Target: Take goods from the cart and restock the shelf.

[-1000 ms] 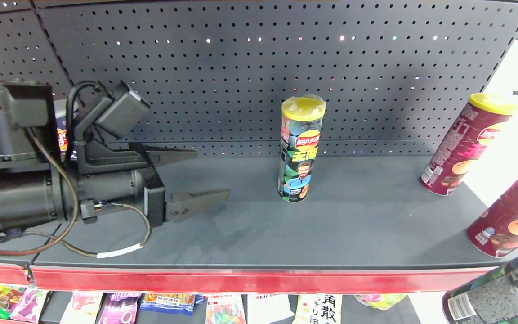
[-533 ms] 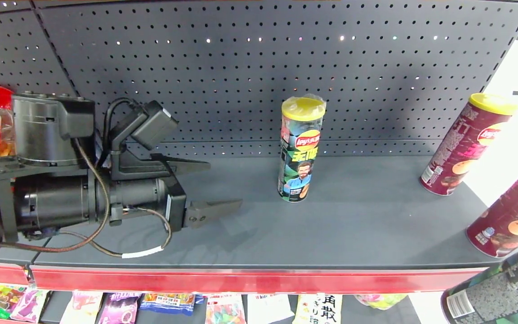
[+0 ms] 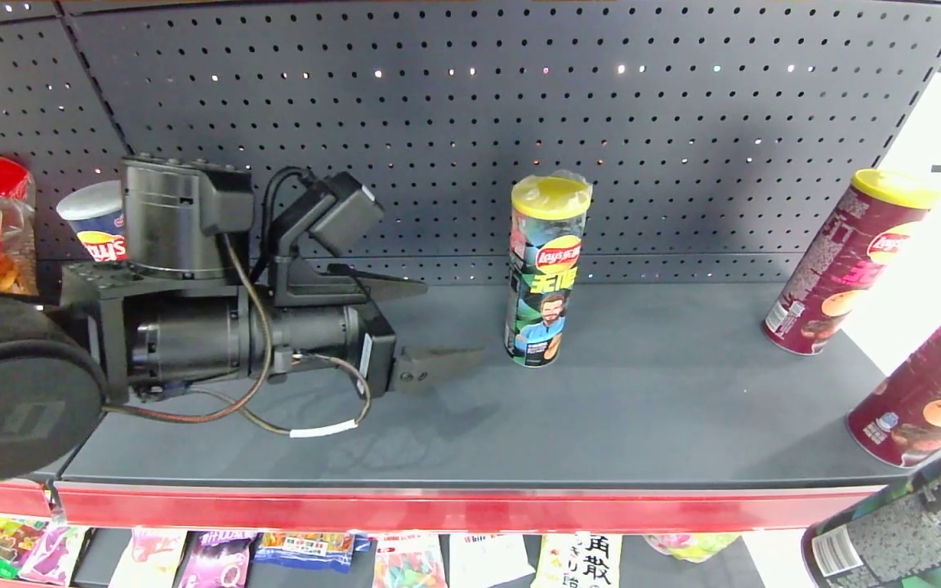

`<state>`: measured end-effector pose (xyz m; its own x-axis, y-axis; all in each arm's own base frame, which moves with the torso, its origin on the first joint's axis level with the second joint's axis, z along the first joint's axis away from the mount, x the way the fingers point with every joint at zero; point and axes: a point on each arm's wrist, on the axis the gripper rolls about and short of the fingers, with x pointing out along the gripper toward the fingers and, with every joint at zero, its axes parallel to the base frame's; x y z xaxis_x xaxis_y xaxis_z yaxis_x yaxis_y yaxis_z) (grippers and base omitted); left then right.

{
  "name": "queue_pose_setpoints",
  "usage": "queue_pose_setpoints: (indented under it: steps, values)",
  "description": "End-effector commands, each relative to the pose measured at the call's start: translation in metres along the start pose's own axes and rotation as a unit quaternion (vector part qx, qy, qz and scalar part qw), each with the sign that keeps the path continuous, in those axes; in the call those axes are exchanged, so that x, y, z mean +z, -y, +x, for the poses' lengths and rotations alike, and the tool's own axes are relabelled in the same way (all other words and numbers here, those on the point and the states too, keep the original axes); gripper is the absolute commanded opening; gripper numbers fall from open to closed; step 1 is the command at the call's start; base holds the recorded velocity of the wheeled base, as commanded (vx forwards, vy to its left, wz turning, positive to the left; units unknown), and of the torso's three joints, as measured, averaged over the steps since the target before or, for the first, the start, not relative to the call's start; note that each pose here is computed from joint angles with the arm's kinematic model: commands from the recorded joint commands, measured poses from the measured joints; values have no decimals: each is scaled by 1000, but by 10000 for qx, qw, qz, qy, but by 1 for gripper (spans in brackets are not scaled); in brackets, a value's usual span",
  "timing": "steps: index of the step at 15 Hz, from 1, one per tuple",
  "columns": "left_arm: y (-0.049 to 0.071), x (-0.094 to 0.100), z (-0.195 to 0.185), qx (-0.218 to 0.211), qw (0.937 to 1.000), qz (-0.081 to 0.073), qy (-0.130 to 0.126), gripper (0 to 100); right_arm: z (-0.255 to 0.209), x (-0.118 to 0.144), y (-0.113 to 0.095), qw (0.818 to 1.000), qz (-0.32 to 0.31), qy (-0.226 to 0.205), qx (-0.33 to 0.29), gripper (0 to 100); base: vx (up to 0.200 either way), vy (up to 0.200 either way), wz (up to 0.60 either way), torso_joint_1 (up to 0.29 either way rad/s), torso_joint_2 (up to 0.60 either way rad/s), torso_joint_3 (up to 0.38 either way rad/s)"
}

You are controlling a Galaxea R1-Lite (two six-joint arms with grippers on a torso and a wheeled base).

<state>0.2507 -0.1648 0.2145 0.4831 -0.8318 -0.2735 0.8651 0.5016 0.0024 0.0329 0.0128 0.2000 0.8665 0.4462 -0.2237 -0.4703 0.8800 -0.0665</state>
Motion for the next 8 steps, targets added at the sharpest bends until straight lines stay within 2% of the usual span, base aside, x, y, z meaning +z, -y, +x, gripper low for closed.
queue_pose_setpoints:
  steps: [1, 5, 8]
  values:
    - [-9, -3, 27, -61, 9999, -22, -97, 100, 0, -1, 0, 10000, 2, -4, -3, 0, 0, 0, 0, 0, 0, 0]
    - [-28, 9, 61, -21, 9999, 73, 70, 100, 0, -1, 0, 10000, 2, -4, -3, 0, 0, 0, 0, 0, 0, 0]
    - [-37, 17, 76, 1, 9997, 145, 213, 100, 1, 0, 0, 10000, 6, -18, 7, 0, 0, 0, 0, 0, 0, 0]
